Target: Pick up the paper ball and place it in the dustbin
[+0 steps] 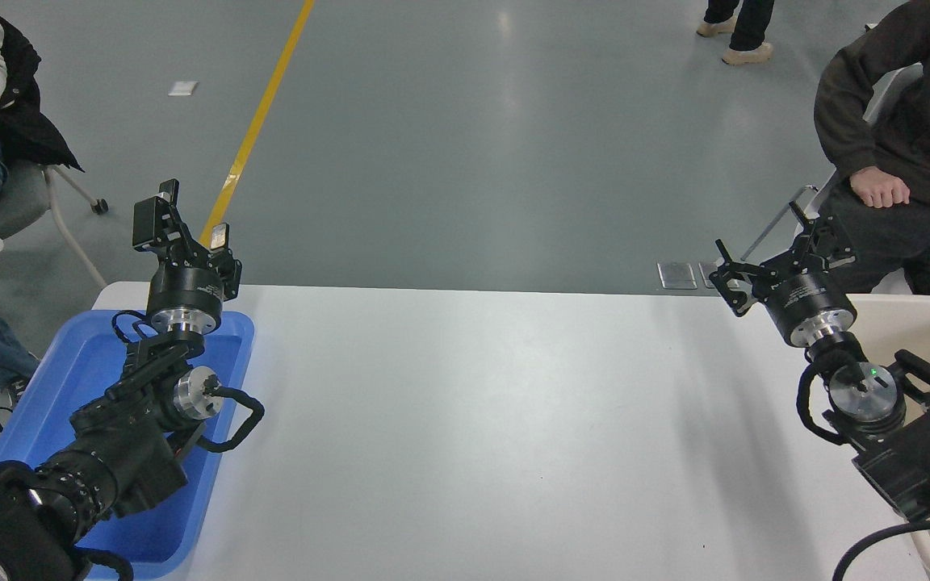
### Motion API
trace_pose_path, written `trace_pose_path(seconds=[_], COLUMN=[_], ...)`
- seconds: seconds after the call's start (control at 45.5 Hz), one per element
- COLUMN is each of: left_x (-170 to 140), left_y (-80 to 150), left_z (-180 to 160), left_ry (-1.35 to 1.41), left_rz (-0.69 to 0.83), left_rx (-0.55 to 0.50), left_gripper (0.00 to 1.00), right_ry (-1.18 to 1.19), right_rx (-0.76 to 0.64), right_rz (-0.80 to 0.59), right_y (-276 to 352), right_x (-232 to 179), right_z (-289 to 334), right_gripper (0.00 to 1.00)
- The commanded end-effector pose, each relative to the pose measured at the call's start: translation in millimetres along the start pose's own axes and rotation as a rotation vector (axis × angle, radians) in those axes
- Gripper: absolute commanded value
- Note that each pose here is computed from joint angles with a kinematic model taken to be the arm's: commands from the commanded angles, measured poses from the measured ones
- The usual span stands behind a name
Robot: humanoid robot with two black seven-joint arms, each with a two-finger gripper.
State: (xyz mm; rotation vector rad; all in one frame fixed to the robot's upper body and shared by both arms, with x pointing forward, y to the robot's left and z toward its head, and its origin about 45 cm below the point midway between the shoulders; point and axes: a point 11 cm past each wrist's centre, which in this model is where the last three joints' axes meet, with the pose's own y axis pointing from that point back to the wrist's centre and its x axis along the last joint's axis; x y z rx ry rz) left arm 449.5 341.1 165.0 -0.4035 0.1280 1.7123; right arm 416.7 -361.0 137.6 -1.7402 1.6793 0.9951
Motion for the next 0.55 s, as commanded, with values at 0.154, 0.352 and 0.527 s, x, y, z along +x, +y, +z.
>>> trace_pose_path(seconds=[0.154,0.352,0.527], left_x=[0.0,0.0,0.0], left_y=[0.0,0.0,0.0], left_z=[0.0,0.0,0.0], left_ry=[0.000,0.000,0.000], left_rz=[0.000,0.000,0.000], left_rx=[0.000,0.000,0.000], left_gripper=[1.00,1.00,1.00], right_ry=[-0.013,-0.007,-0.014], right_rx=[-0.010,-0.018,-0.038], right_rz=[0.008,0.014,0.011], right_y=[4.8,7.6,7.4], right_x=[9.1,13.2,11.7], right_z=[11.2,13.6,23.1], right_gripper=[1.00,1.00,1.00])
